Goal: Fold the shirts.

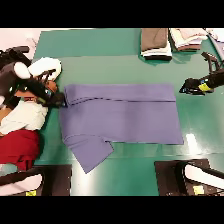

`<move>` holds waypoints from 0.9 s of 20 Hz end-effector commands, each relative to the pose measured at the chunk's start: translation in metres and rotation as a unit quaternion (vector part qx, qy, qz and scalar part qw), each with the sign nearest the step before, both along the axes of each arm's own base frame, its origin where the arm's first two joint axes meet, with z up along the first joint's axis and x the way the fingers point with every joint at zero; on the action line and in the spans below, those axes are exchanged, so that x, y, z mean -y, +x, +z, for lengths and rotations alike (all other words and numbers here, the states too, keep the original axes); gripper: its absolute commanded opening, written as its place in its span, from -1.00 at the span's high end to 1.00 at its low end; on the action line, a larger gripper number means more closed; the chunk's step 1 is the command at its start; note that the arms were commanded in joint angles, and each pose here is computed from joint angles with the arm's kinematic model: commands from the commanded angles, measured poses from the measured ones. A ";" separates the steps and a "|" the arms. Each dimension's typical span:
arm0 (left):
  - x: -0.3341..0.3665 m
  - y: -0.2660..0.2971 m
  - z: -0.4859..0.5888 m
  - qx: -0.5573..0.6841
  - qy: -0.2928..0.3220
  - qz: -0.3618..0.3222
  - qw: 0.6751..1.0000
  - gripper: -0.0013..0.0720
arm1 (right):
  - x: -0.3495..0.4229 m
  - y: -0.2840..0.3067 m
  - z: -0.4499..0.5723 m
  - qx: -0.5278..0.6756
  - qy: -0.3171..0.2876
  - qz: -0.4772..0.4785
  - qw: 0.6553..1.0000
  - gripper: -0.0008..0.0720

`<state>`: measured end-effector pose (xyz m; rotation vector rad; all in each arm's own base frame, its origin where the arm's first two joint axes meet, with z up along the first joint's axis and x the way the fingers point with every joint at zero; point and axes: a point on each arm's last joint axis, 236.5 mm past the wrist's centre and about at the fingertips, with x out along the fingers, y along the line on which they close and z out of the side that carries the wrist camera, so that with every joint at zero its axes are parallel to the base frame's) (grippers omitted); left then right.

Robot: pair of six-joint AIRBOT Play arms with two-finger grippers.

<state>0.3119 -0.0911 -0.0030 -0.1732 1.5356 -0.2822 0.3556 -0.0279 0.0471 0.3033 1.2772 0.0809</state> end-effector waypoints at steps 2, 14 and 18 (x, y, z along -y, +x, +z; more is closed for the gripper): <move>0.005 -0.124 -0.038 -0.056 -0.002 0.041 0.998 -0.51 | -0.013 -0.024 0.015 0.025 -0.001 0.006 1.000 -0.26; 0.064 -0.162 -0.074 -0.075 -0.159 0.144 0.974 -0.50 | -0.015 -0.032 0.017 0.035 -0.004 0.004 0.999 -0.26; 0.063 -0.162 -0.076 -0.068 -0.157 0.133 0.976 0.42 | -0.014 -0.041 0.014 0.016 0.001 0.005 1.000 -0.26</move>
